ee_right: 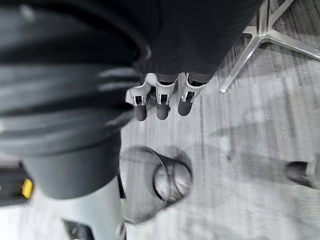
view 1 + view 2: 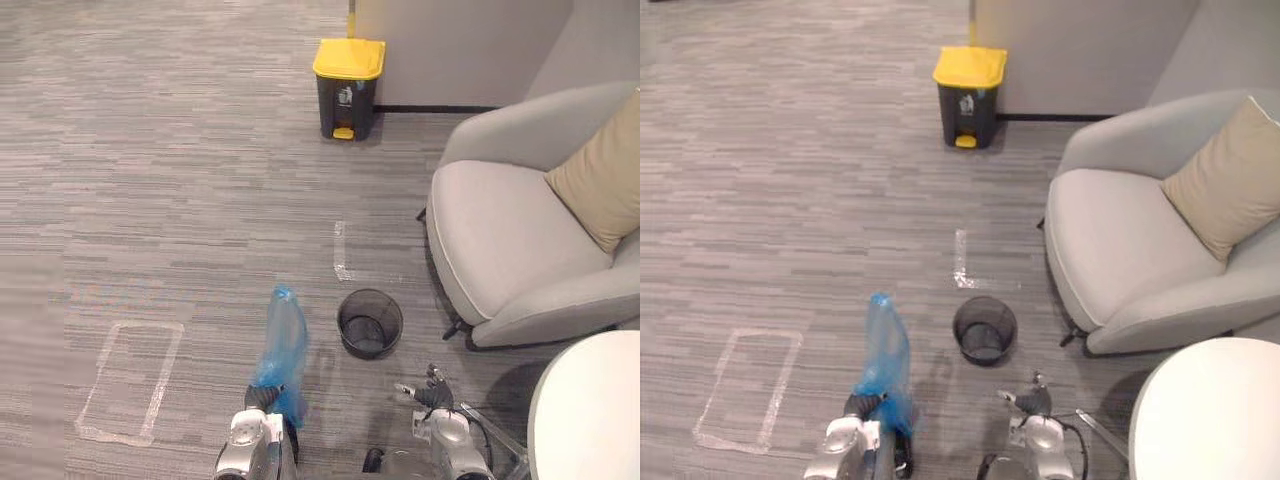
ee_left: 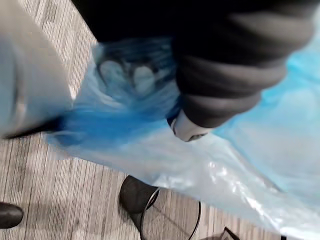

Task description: Gather rubbish on tea table into small bin, then transfer packed bag to large trash can.

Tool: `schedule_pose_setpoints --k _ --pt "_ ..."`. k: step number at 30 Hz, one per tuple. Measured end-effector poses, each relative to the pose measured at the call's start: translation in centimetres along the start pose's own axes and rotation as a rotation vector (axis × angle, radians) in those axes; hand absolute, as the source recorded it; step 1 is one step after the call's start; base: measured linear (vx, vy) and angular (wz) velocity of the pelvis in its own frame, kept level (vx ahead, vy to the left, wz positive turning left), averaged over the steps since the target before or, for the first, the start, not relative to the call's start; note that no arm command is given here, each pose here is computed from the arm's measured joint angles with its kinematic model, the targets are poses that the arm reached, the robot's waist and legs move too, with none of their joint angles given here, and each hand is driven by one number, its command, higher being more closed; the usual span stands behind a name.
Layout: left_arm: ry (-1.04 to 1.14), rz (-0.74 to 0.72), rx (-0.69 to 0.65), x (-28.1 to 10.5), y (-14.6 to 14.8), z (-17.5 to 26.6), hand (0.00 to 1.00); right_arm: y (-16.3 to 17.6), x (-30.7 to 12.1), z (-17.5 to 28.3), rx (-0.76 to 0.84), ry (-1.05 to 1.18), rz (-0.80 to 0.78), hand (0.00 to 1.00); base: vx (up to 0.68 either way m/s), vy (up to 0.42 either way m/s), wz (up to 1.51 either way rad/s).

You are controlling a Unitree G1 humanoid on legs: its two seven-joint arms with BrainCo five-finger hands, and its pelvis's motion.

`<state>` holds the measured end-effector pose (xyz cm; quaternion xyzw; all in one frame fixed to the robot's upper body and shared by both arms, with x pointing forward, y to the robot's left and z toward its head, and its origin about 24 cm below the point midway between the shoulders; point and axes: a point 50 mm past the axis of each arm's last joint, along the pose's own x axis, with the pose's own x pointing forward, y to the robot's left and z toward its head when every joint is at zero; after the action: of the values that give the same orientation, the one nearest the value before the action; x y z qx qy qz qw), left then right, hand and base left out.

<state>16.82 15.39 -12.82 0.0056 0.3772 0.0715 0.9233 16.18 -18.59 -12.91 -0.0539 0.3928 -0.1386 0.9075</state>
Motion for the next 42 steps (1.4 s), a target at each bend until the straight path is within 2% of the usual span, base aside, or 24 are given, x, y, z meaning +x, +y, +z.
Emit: schedule_pose_setpoints --k 7,18,23,27,34,35,42 --pt "0.074 0.064 0.110 -0.4 3.9 -2.0 1.00 0.7 -0.2 -2.4 -0.012 0.126 0.021 0.00 -0.01 0.163 0.44" --pt "0.071 0.122 0.105 -0.3 5.9 -1.8 1.00 1.2 0.4 -0.8 -0.013 0.086 0.051 0.00 0.17 0.075 0.23" --pt "0.064 0.117 0.106 -0.1 5.7 -1.5 1.00 0.0 0.0 -2.4 -0.006 0.136 0.017 0.00 0.39 -0.146 0.49" --pt "0.062 0.113 0.051 -0.1 4.7 -1.4 1.00 -0.9 0.0 -2.7 0.005 0.141 -0.011 0.00 0.50 -0.135 0.21" --pt "-0.008 0.100 0.011 0.3 3.6 0.3 1.00 0.5 0.8 0.9 0.082 0.033 0.003 0.00 0.45 0.099 -0.56" --pt "-0.002 0.089 -0.001 0.2 3.0 0.1 1.00 -0.1 0.9 1.0 0.103 0.027 -0.020 0.00 0.42 0.299 -0.55" --pt "-0.001 0.096 0.014 0.4 3.5 0.3 1.00 2.1 0.3 0.1 0.100 0.072 0.026 0.00 0.41 0.245 -0.41"
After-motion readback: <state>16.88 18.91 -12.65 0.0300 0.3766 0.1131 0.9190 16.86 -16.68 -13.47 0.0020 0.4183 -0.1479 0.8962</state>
